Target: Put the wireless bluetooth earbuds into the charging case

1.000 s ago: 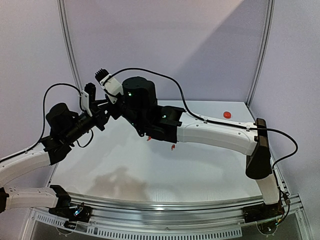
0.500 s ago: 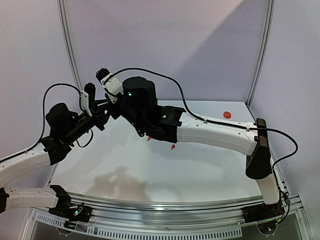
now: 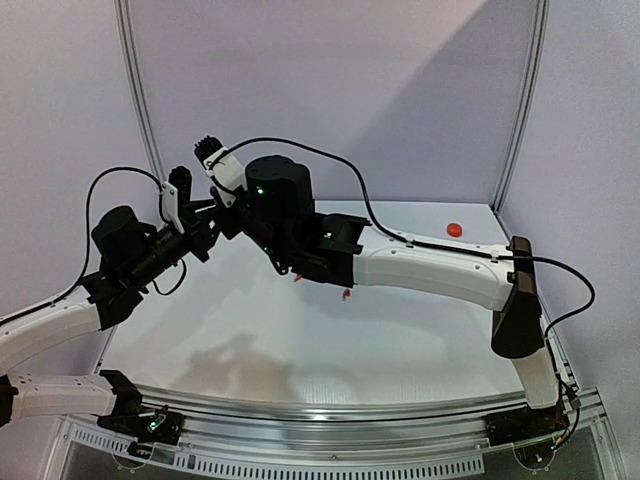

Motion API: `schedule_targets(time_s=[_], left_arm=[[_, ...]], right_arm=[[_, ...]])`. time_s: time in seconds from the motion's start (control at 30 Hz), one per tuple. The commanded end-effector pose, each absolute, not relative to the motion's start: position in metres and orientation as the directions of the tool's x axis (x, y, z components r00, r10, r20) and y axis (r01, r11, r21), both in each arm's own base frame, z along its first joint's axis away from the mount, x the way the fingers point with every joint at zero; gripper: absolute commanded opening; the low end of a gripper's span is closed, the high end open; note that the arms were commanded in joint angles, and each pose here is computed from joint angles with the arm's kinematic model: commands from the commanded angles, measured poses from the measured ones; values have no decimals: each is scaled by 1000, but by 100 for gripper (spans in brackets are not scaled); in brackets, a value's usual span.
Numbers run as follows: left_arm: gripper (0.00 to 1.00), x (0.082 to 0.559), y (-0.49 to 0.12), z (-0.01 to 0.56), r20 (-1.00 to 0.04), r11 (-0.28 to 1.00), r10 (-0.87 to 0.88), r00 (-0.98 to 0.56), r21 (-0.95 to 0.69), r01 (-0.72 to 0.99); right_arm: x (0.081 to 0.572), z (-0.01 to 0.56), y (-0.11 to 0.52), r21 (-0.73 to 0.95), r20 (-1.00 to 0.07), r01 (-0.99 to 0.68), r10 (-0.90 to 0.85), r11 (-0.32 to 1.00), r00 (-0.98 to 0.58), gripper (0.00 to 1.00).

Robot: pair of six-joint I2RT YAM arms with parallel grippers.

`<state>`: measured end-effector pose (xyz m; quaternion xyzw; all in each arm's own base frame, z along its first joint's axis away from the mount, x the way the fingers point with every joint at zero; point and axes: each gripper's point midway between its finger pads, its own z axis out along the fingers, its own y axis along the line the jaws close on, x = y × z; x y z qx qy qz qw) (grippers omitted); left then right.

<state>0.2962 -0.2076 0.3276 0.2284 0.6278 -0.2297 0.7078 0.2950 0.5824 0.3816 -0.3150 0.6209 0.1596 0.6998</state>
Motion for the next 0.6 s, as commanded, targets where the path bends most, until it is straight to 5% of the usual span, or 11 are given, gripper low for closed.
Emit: schedule_targets(time_s=[0.0,0.57], left_arm=[[0,294,-198,363,-971,806,-100,217,48,589],[0,294,-196,362,-970,814,-94,226,55,578]], right_arm=[[303,349,579,-261,-964,-609,-237,749,121,2],[307,359,562,-118,-993,-631,-109,767,52,0]])
